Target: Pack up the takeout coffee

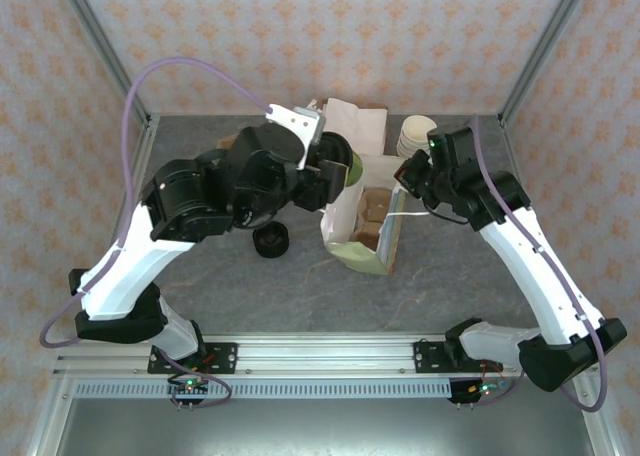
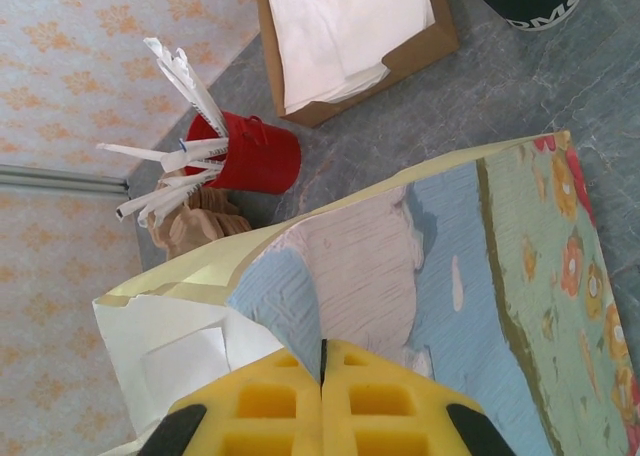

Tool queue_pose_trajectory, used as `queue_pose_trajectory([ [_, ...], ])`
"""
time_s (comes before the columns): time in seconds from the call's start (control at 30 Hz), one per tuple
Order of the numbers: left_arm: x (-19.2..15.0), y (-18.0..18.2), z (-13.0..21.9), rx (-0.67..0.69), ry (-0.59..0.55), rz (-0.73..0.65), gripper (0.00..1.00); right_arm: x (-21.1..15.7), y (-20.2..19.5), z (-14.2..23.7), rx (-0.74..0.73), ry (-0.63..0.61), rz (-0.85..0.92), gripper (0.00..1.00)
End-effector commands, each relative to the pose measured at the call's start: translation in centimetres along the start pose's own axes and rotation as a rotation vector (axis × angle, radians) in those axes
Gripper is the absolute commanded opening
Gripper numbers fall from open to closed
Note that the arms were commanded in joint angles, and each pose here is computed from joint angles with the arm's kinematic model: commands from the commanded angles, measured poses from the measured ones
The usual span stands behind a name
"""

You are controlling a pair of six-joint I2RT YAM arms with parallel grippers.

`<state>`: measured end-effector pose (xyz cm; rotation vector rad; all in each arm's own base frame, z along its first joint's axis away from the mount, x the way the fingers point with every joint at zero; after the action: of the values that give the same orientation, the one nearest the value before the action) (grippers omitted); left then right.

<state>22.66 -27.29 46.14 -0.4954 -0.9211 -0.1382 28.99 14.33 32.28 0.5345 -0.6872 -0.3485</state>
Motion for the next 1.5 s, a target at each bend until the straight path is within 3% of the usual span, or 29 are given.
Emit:
queue_pose_trajectory([
  [0.0,-1.3,-1.3,-2.0,-0.027,0.027,0.025,0.66,0.6,1.3,1.4,0.088,-0.056,-0.025,0.00],
  [0.73,-10.2,-1.2,-12.0,0.036,0.191,-0.097,0.66,-1.9,1.0,2.0,0.241,-0.047,-0.085,0.00],
  [1.47,-12.8,1.7,-17.2,0.189,0.111,-0.171,0.66,-3.9,1.4,2.3,0.349,-0.003,-0.005,0.00],
])
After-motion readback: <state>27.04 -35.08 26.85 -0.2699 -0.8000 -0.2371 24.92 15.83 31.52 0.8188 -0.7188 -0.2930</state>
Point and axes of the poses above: each hand's point on the last joint's axis, 136 mm out from that joint toward the fingers, its own z axis back along the fingers, its own y axis along the line the jaws close on, x = y × z, the point moved 1 cm from there along z, back along the fingers, and after that the axes turned 11 degrees about z, right-handed, at the moved point
